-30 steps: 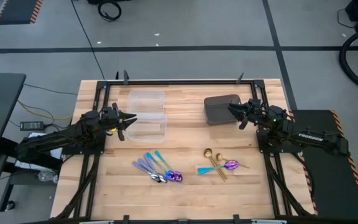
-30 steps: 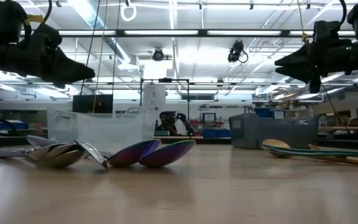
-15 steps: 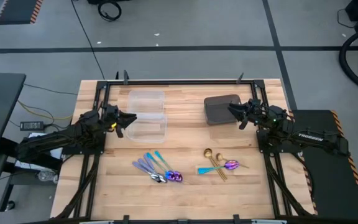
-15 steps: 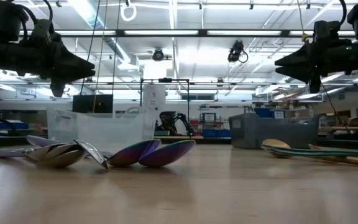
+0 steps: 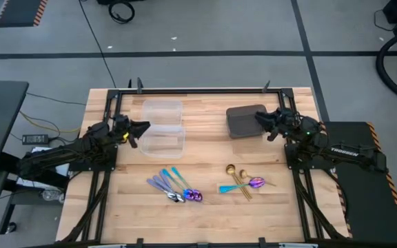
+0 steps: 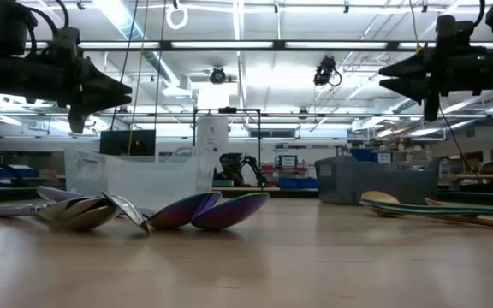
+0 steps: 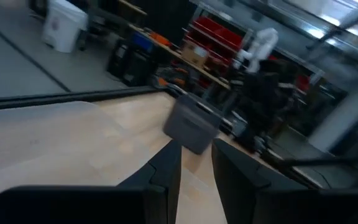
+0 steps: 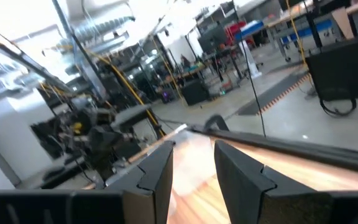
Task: Sort silverware by color (type)
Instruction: Put the gold spoon into the black bin, then put the blue spoon into the bottom transparent bin
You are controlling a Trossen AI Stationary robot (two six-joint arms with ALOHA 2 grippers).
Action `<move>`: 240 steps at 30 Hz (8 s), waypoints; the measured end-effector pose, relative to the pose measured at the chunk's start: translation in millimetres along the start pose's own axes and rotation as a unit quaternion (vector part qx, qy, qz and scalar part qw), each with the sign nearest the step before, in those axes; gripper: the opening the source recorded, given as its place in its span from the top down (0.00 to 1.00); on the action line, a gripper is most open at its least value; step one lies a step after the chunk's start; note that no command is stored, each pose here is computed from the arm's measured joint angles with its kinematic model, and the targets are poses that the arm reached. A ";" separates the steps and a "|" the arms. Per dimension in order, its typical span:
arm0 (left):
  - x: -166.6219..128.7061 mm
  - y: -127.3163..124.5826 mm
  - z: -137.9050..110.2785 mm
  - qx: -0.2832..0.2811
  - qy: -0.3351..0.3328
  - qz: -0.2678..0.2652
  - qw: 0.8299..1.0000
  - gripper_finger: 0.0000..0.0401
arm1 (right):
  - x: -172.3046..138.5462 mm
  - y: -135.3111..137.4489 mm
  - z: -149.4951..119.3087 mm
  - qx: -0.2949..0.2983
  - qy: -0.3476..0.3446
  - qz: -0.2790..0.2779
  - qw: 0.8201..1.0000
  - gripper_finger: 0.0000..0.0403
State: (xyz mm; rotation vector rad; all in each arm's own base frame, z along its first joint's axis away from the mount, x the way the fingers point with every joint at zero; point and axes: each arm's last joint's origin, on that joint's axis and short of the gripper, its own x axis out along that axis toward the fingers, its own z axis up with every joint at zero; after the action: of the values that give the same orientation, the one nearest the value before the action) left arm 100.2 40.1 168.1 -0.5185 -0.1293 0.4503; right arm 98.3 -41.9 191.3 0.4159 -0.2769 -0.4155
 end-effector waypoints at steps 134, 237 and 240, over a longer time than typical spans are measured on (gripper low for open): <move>15.4 -34.1 -5.9 0.116 0.107 -0.169 0.973 0.55 | 47.2 109.4 -136.5 -0.178 0.732 -0.124 0.646 0.82; 15.8 -33.8 -4.2 0.168 0.083 -0.156 0.970 0.55 | 141.2 -34.3 -12.3 -0.249 0.627 -0.167 0.719 0.77; 15.8 -34.1 -4.0 0.173 0.081 -0.158 0.969 0.55 | 146.5 -25.6 -2.3 -0.246 0.624 -0.168 0.722 0.76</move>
State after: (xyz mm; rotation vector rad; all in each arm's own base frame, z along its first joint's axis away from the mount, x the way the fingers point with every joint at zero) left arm 128.3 18.9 182.0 -0.1842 0.0258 0.1120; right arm 219.6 -127.3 203.5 0.1404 1.2459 -0.4595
